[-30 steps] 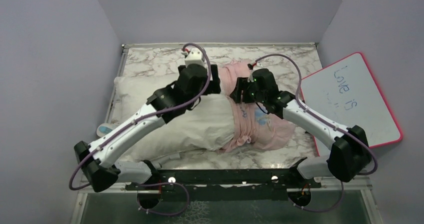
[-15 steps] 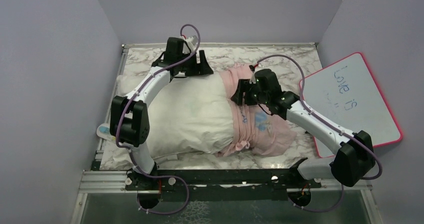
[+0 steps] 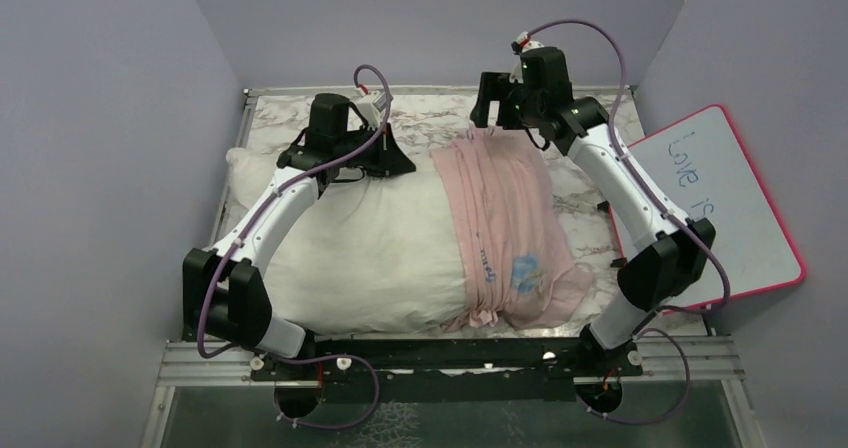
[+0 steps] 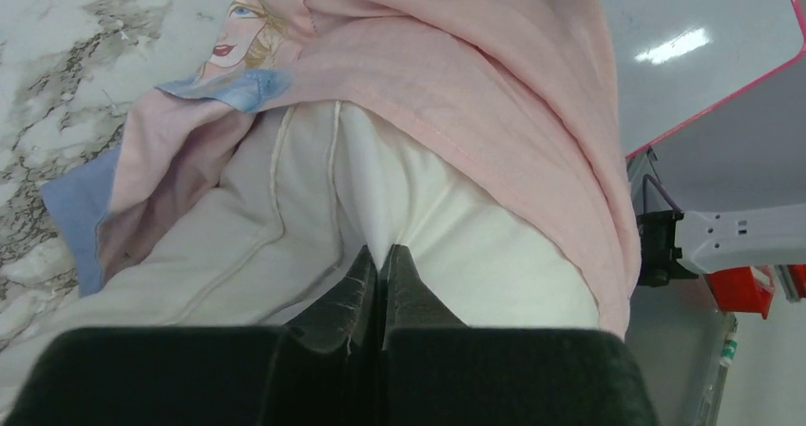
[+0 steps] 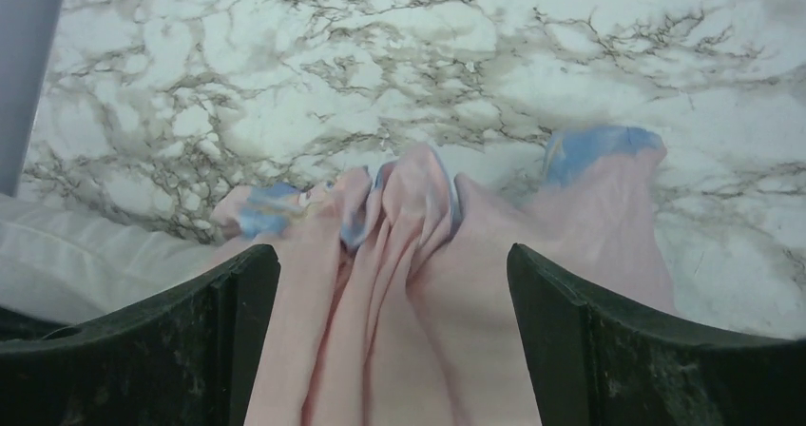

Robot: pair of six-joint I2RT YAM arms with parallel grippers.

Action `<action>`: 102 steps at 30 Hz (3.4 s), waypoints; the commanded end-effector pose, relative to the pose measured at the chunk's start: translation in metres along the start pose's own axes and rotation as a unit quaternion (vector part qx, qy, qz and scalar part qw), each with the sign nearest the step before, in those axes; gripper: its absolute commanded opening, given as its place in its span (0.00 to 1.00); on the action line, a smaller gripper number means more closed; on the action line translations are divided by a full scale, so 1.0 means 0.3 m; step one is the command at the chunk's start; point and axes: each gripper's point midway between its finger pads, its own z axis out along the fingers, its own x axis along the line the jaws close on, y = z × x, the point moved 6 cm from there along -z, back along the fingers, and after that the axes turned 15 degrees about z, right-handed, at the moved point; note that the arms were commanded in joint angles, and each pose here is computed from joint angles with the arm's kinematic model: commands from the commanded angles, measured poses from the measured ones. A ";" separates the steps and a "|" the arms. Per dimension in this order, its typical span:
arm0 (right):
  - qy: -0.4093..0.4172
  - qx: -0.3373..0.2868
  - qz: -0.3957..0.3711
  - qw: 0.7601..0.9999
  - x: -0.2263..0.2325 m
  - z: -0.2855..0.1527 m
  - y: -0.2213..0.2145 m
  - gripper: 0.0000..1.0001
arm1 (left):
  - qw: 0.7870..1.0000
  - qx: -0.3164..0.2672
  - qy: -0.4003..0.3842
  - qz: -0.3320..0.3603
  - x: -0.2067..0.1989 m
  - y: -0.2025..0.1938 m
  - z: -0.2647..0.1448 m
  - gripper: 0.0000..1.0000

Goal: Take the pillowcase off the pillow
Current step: Remove the pillow from the pillowcase.

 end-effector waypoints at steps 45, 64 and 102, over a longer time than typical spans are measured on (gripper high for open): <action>-0.033 0.206 -0.093 0.973 0.002 0.235 -0.221 0.68 | 0.996 -0.059 0.067 0.012 -0.075 0.034 -0.130 0.00; -0.002 0.133 -0.007 0.991 -0.147 0.102 0.032 0.26 | 0.991 -0.059 0.124 -0.010 -0.038 0.020 -0.138 0.00; -0.319 0.255 0.124 0.904 -0.757 0.113 -0.608 0.94 | 0.983 -0.042 0.172 -0.055 0.073 0.056 -0.081 0.00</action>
